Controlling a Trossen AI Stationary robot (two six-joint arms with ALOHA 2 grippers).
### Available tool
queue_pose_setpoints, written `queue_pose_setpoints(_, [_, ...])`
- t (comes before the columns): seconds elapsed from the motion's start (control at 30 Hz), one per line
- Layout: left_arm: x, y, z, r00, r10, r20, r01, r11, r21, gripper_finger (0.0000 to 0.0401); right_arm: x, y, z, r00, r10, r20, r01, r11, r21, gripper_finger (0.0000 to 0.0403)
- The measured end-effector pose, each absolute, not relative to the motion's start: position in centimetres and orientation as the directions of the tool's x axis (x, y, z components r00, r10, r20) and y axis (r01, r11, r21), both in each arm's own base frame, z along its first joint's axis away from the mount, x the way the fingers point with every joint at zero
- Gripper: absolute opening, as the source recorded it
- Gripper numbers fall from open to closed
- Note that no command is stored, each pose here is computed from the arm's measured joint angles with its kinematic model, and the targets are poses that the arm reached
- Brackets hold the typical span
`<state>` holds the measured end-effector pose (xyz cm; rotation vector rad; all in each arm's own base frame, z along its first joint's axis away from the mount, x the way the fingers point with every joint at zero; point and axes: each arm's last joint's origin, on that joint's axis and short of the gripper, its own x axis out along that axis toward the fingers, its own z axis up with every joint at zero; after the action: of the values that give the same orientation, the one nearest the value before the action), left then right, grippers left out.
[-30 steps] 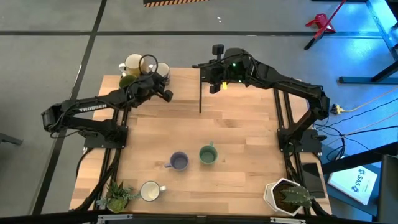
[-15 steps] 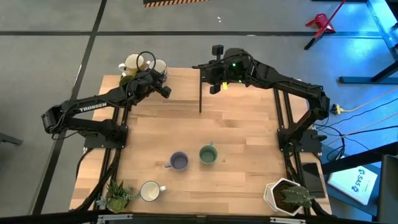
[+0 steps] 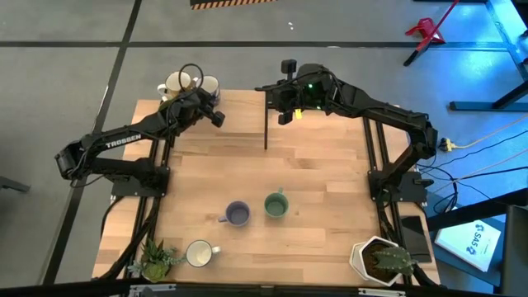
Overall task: Place coffee mugs
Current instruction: Put the top blue cup on the shelf, then put the blue cup on the shelf aligned with the other blue cup
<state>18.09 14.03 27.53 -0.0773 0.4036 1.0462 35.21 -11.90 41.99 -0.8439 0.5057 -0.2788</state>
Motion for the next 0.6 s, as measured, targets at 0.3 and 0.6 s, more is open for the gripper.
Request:
queue_pose_setpoints(0.3, [18.3,14.1,28.0,0.524,0.788,-0.324,-0.813,0.576,0.085,0.0000,35.2,-11.9,41.9,0.845,-0.427,-0.323,0.031,0.641,-0.767,0.0000])
queue_pose_setpoints(0.6, [18.2,9.9,32.7,0.859,0.482,-0.175,-0.503,0.858,-0.102,0.0000,35.1,-11.9,41.6,0.834,-0.424,-0.353,0.008,0.648,-0.761,0.0000])
